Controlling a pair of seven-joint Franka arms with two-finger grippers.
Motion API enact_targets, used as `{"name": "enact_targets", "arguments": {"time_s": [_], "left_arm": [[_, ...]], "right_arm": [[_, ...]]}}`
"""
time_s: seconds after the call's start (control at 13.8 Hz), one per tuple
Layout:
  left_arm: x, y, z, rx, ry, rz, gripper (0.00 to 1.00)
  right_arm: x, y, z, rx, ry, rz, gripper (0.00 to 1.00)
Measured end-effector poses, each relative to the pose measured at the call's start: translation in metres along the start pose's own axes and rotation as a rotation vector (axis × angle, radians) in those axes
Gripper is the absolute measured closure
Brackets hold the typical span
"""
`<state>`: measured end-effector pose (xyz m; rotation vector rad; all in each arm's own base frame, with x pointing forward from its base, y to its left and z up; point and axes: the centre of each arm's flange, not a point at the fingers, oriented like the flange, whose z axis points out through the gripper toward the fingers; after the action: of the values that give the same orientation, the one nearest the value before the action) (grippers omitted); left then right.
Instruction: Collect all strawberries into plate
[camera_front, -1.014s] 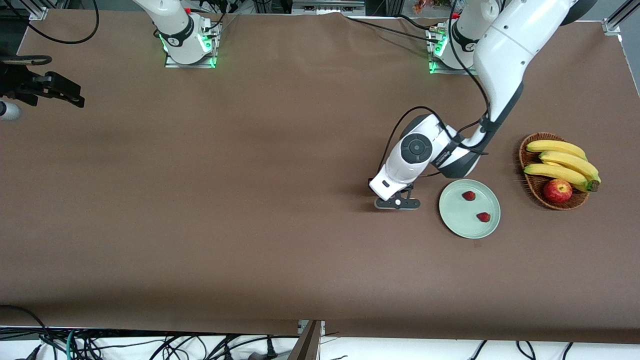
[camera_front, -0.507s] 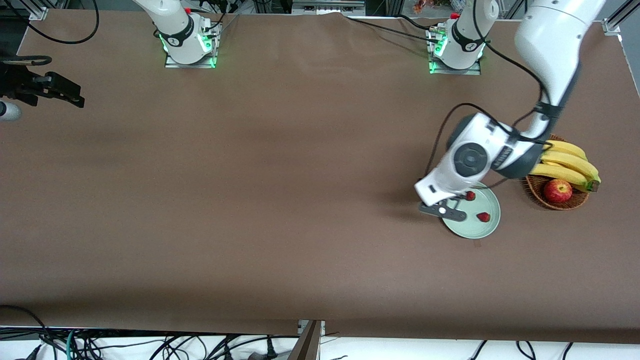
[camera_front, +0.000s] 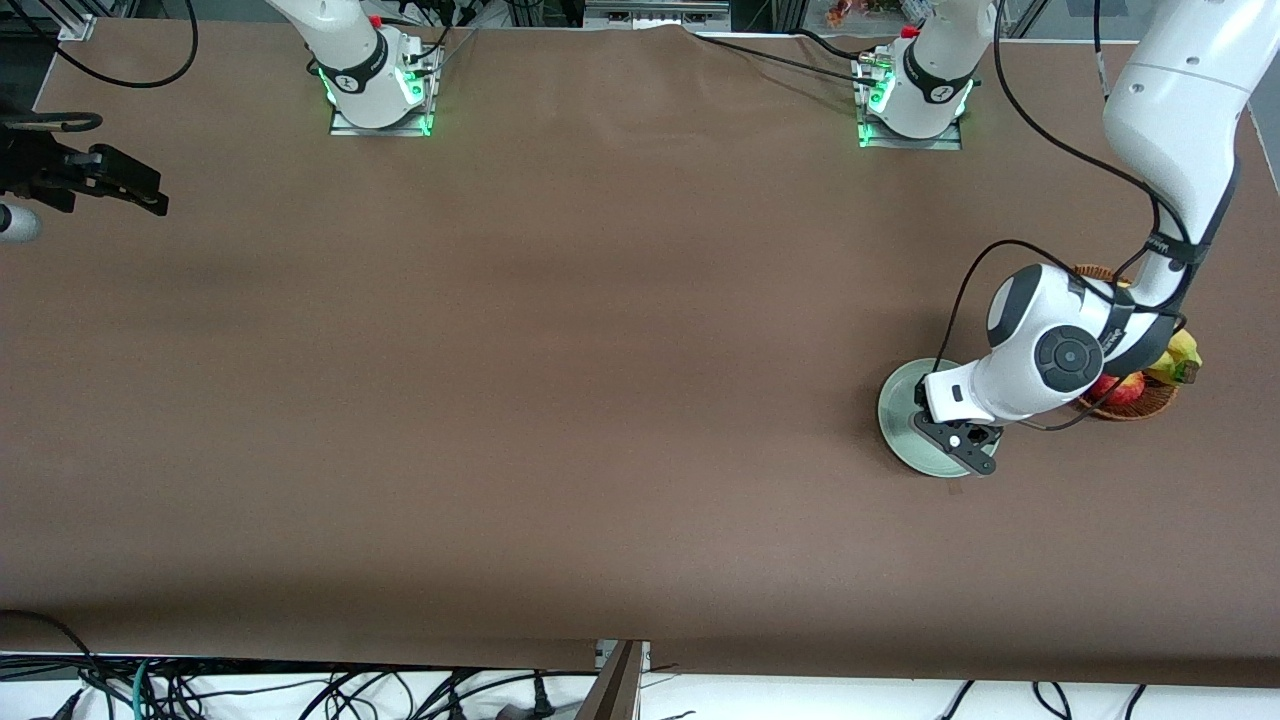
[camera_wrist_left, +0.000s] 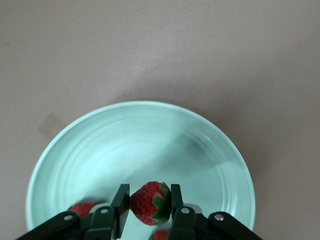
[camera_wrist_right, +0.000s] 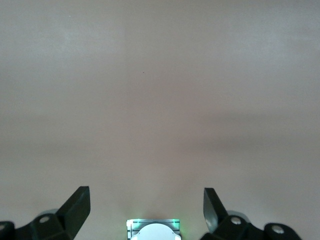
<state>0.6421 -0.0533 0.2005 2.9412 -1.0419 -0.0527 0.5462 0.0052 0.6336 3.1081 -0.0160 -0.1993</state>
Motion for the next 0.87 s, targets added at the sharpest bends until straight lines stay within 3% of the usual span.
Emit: {"name": "enact_targets", "arguments": {"time_s": [0.07,0.14,0.36,0.58,0.87], "left_arm": [[0.001,0.001,0.006,-0.007,0.004,0.006,0.63],[0.001,0.002,0.007,-0.008,0.007,0.011,0.56],[0.006,0.001,-0.006,-0.012,0.021,-0.002,0.29],[0.008,0.001,-0.062,-0.076,-0.004,-0.098,0.0],[0.003,0.007,-0.18,-0.048,-0.111,-0.219,0.0]], "right_arm": [[0.0,0.0,0.0,0.001,0.0,0.0,0.0],[0.0,0.0,0.0,0.001,0.0,0.0,0.0],[0.0,0.0,0.0,0.001,0.0,0.0,0.0],[0.0,0.0,0.0,0.001,0.0,0.0,0.0],[0.0,0.0,0.0,0.002,0.0,0.0,0.0]]}}
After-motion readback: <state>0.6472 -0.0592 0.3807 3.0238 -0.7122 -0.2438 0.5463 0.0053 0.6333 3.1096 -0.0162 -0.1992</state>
